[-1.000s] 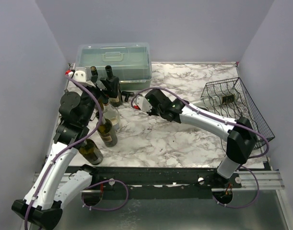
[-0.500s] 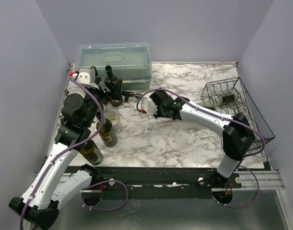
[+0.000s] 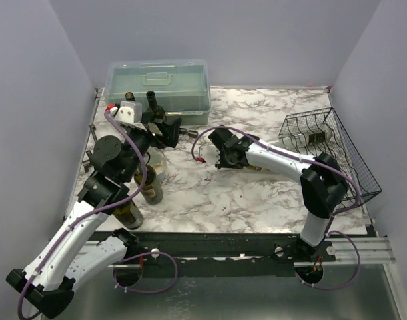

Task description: Put the wine bottle on the wine rack

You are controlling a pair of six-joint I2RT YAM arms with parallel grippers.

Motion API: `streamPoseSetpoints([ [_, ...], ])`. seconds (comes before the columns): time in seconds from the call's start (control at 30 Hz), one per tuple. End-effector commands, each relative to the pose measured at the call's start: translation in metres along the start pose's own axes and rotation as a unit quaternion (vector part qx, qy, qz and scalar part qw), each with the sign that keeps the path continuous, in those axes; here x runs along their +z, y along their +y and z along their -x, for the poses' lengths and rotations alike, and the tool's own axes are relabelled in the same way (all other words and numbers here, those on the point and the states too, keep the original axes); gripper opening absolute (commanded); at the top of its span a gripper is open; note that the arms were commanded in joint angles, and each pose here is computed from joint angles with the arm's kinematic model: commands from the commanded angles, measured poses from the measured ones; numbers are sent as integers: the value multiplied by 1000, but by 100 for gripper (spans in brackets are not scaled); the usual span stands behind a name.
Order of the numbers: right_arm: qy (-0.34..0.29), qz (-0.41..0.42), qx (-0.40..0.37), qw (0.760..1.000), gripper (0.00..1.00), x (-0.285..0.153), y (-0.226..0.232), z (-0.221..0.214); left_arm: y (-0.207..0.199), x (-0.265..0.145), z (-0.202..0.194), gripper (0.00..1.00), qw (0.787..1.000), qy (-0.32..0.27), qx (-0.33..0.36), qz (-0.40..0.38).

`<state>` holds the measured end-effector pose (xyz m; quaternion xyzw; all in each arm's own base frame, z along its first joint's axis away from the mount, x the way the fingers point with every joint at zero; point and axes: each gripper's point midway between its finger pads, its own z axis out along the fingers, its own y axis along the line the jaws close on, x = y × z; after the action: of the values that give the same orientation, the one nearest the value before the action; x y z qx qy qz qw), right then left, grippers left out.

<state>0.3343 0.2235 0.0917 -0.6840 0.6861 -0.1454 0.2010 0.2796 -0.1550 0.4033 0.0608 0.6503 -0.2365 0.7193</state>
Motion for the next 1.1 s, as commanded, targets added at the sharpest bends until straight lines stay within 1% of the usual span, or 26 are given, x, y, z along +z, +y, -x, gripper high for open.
streamPoseSetpoints([
  [0.0, 42, -8, -37, 998, 1, 1, -8, -15, -3, -4, 6, 98, 1000, -13, -8, 0],
  [0.23, 78, -16, -50, 996, 1, 6, -11, -36, -9, -5, 3, 98, 1000, -10, -2, -6],
  [0.47, 82, -12, -28, 996, 1, 14, -15, -57, -17, -7, 0, 98, 1000, -7, 0, -16],
  [0.6, 85, -15, -34, 996, 1, 21, -15, -66, -20, -7, -1, 98, 1000, -5, 1, -19],
  [0.7, 91, -25, -53, 994, 1, 28, -15, -78, -21, -8, -1, 98, 1000, -5, 1, -20],
  [0.93, 90, -55, -61, 993, 1, 38, -25, -98, -24, -9, -1, 98, 1000, -5, 0, -24],
  [1.07, 63, -58, -54, 995, 1, 33, -33, -102, -26, -9, -4, 98, 1000, -3, 3, -24],
])
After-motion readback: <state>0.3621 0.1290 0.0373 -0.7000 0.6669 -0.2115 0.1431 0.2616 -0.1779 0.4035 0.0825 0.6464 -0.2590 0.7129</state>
